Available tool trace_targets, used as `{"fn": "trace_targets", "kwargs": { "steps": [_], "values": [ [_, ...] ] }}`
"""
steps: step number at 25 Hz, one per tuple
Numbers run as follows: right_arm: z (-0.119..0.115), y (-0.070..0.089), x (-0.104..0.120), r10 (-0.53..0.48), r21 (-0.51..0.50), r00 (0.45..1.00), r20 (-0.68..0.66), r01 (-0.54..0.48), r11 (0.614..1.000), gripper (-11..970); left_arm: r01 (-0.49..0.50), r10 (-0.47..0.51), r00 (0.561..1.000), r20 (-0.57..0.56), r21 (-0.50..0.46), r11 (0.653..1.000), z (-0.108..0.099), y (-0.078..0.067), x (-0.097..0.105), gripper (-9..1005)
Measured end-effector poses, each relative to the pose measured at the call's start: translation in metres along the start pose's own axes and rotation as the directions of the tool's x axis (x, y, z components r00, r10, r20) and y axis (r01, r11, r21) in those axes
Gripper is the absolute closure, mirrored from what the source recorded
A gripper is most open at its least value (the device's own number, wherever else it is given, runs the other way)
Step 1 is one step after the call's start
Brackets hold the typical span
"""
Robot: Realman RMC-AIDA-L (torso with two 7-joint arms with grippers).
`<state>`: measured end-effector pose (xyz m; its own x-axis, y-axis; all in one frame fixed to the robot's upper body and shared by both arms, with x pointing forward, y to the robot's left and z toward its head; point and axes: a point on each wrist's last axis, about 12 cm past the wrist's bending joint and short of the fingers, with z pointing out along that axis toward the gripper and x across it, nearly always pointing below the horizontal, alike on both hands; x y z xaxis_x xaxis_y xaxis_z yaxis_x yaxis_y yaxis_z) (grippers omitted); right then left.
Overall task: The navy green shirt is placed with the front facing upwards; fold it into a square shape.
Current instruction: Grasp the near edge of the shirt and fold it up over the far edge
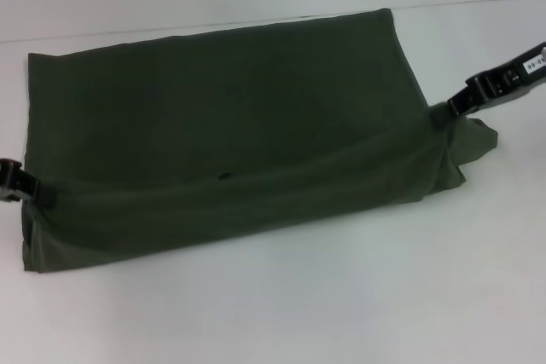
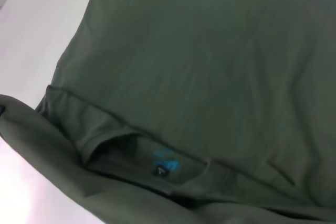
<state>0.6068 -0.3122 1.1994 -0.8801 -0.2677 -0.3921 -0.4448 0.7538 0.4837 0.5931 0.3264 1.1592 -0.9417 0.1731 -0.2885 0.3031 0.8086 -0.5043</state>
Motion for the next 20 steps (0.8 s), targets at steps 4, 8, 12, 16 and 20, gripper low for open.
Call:
{"fn": "trace_targets", "kwargs": {
  "steps": [4, 8, 12, 16, 20],
  "values": [
    [0.001, 0.002, -0.008, -0.009, 0.015, 1.0, 0.028, 0.008, 1.0, 952, 0.012, -0.011, 0.999, 0.04, -0.026, 1.0, -0.001, 0.002, -0.006, 926],
    [0.004, 0.003, -0.017, -0.013, 0.023, 0.998, 0.063, 0.012, 1.0, 952, 0.018, -0.014, 0.996, 0.088, -0.046, 0.999, -0.002, 0.002, -0.015, 926],
    [0.006, 0.0, -0.023, -0.006, 0.039, 0.996, 0.094, 0.003, 0.999, 952, 0.007, 0.0, 0.991, 0.135, -0.054, 0.999, -0.002, -0.002, -0.027, 925],
    [0.008, -0.003, -0.027, 0.002, 0.067, 0.993, 0.122, -0.01, 0.998, 952, -0.003, 0.013, 0.985, 0.17, -0.058, 0.998, 0.001, -0.009, -0.038, 925],
    [0.007, -0.008, -0.029, 0.008, 0.096, 0.987, 0.158, -0.024, 0.995, 953, -0.011, 0.023, 0.978, 0.209, -0.055, 0.998, 0.002, -0.013, -0.046, 925]
  ]
}}
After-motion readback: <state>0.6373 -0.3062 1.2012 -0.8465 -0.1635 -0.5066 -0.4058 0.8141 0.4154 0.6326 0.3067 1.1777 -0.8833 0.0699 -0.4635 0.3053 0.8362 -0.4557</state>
